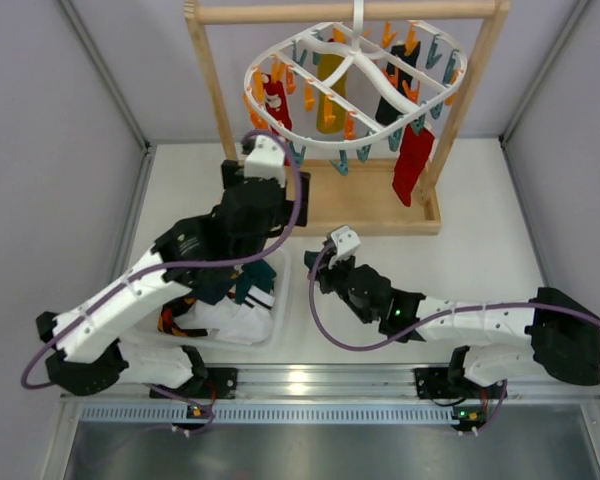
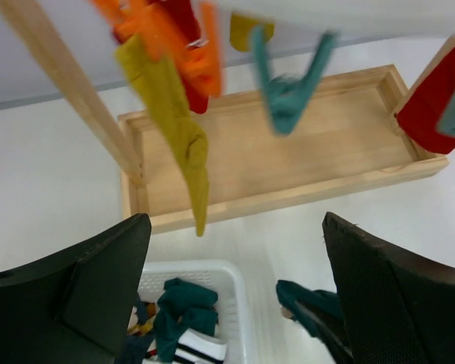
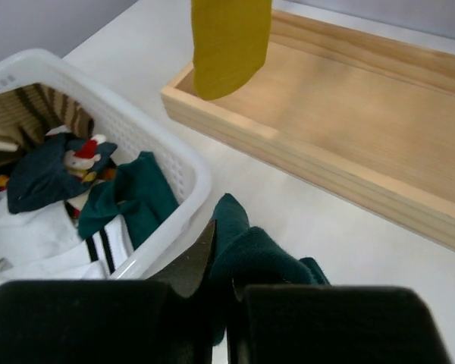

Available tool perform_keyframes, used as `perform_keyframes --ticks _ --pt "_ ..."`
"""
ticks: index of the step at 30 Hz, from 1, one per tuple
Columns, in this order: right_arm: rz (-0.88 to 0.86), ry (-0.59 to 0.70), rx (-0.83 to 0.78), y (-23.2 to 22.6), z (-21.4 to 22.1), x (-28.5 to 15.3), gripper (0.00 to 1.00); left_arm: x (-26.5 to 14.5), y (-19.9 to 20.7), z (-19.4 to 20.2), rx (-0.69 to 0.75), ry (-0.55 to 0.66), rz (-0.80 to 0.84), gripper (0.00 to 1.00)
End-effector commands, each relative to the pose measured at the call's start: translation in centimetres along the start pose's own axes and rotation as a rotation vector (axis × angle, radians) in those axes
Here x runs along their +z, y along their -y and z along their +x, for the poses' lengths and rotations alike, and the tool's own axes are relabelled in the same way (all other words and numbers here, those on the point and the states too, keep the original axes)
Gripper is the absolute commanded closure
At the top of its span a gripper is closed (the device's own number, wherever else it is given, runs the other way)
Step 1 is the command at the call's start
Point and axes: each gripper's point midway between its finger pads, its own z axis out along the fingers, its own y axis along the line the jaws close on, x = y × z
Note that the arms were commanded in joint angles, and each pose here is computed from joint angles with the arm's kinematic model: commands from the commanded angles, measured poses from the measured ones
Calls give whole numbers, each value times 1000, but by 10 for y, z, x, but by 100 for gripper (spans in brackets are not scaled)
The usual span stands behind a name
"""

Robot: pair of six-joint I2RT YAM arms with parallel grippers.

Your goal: Remove the socks clipped to the hanger

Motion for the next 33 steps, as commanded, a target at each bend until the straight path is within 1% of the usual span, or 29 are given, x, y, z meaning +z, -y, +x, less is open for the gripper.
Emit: perform_keyframes --ticks 1,2,3,4,5,6,8,9,10,12,13,14,15,16,18,19,20,22,23,24,25,26,27,28,29,30,31,32,33 --pt "-170 33 7 -38 -38 -5 100 -33 -47 -3 -112 76 -58 1" --pt "-233 32 6 -50 -42 -7 100 -40 -60 1 -122 87 -80 1" --pt "-265 45 13 -58 -55 -6 100 -41 -72 19 -104 75 -119 1" --pt "-297 35 9 -65 -57 -7 100 -60 -98 16 -154 124 -156 1" --pt "-370 19 -2 -80 -56 -8 100 -66 -109 21 -178 136 -178 1" --pt "-405 15 -4 -87 -59 -9 100 -65 -118 41 -163 125 -208 1" --pt "-519 18 -1 -112 -73 -13 100 -83 -146 49 -240 176 -256 1" --pt "-553 3 -6 -120 -70 -10 100 -82 -150 60 -230 171 -268 1" --pt "-592 19 1 -131 -82 -11 100 -84 -152 61 -232 174 -263 1" --pt "-673 -28 2 -151 -72 -7 100 -89 -156 58 -250 187 -256 1" --pt "-690 -18 12 -159 -81 -3 100 -91 -158 56 -258 194 -260 1" --pt "-716 -32 15 -166 -78 -1 99 -92 -161 53 -274 203 -273 1" --pt "-725 -77 22 -173 -61 7 99 -95 -165 51 -291 214 -282 1" --pt "-739 -85 35 -180 -61 10 98 -96 -166 52 -298 217 -285 1" --pt "-781 -144 54 -193 -40 15 77 -96 -168 56 -300 217 -292 1" --pt "-798 -170 53 -196 -32 14 61 -96 -168 57 -294 214 -290 1" --pt "-801 -193 49 -199 -24 14 41 -95 -168 57 -288 212 -289 1" --pt "-789 -215 62 -196 -17 10 31 -96 -167 58 -294 214 -278 1" --pt "-744 -203 62 -188 -18 11 12 -97 -167 57 -299 216 -274 1" --pt "-712 -184 65 -175 -25 4 4 -96 -164 58 -299 211 -255 1" --pt "-675 -167 66 -165 -30 2 1 -96 -163 58 -301 211 -244 1" --pt "-612 -145 57 -151 -34 3 1 -97 -161 58 -307 209 -225 1" --pt "-574 -99 69 -137 -54 -4 0 -96 -158 59 -307 204 -213 1" --pt "-531 -130 53 -122 -42 -8 1 -95 -152 60 -307 196 -184 1" --pt "-455 -118 49 -105 -46 -6 0 -93 -147 60 -312 189 -163 1" --pt "-416 -82 50 -90 -62 -14 0 -91 -142 61 -313 179 -145 1" --pt "-340 -76 31 -68 -65 -22 1 -87 -127 65 -322 152 -90 1" --pt "-295 -105 13 -58 -53 -21 0 -87 -121 65 -334 146 -60 1" --pt "-256 -65 25 -43 -68 -33 1 -81 -111 72 -325 116 -38 1"
